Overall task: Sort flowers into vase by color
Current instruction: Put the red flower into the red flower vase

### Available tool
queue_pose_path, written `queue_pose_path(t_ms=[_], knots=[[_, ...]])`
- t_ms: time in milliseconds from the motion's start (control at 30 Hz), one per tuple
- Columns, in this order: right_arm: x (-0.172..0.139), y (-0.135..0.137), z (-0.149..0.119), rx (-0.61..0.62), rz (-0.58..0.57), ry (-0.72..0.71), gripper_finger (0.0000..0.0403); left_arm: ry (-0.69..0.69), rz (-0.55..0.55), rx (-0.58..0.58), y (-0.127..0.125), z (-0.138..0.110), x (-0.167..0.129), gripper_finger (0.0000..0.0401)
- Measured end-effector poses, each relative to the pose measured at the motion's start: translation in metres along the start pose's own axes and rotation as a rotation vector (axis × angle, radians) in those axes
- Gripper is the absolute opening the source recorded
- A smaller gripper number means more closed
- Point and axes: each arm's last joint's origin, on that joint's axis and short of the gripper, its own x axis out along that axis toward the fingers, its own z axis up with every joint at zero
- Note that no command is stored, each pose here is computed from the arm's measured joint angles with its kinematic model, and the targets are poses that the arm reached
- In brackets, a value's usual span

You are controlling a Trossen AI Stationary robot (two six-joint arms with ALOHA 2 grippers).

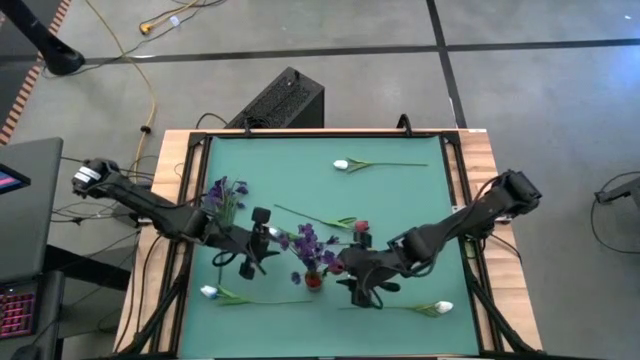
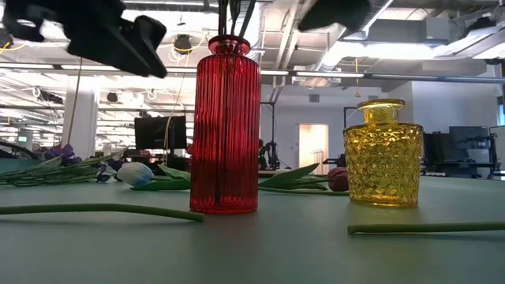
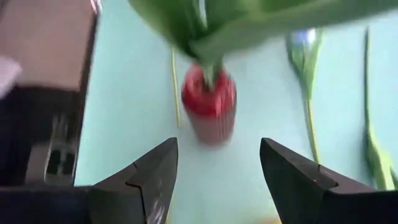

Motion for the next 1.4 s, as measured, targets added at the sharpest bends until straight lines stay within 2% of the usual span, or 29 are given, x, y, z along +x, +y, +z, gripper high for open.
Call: queue_pose_path(t_ms=[167,267,400,567,733,933,1067,1267,1400], knots=[[-0.014,0.004,-0.007,-0.013,-0.004,0.089,0.0255,0.026,0.026,-0.038,0.027,-0.006,0.007,0.0124],[-0.021,0.008,-0.015,-0.025,-0.051,0.108,0.0255,0.037,0.027,-0.061,0.046,-0.012,0.010,0.0124],[-0.031,0.018,-0.023,-0.050,-0.097,0.078,0.0255,0.052,0.008,-0.098,0.070,-0.022,0.019,0.0124],[-0.038,0.032,-0.032,-0.099,-0.120,0.042,0.0255,0.087,-0.015,-0.147,0.095,-0.041,0.049,0.0124],[-0.040,0.037,-0.036,-0.117,-0.133,0.016,0.0255,0.113,0.017,-0.158,0.113,-0.063,0.080,0.0124],[-0.032,0.032,-0.044,-0.123,-0.152,0.035,0.0255,0.175,-0.044,-0.231,0.124,-0.094,0.104,0.0124],[-0.029,0.028,-0.042,-0.106,-0.161,0.030,0.0255,0.211,-0.060,-0.252,0.125,-0.106,0.112,0.0124],[-0.026,0.020,-0.036,-0.099,-0.180,0.028,0.0255,0.237,-0.082,-0.237,0.123,-0.110,0.114,0.0119],[-0.024,0.017,-0.033,-0.089,-0.188,0.025,0.0255,0.254,-0.090,-0.241,0.122,-0.111,0.113,0.0087]])
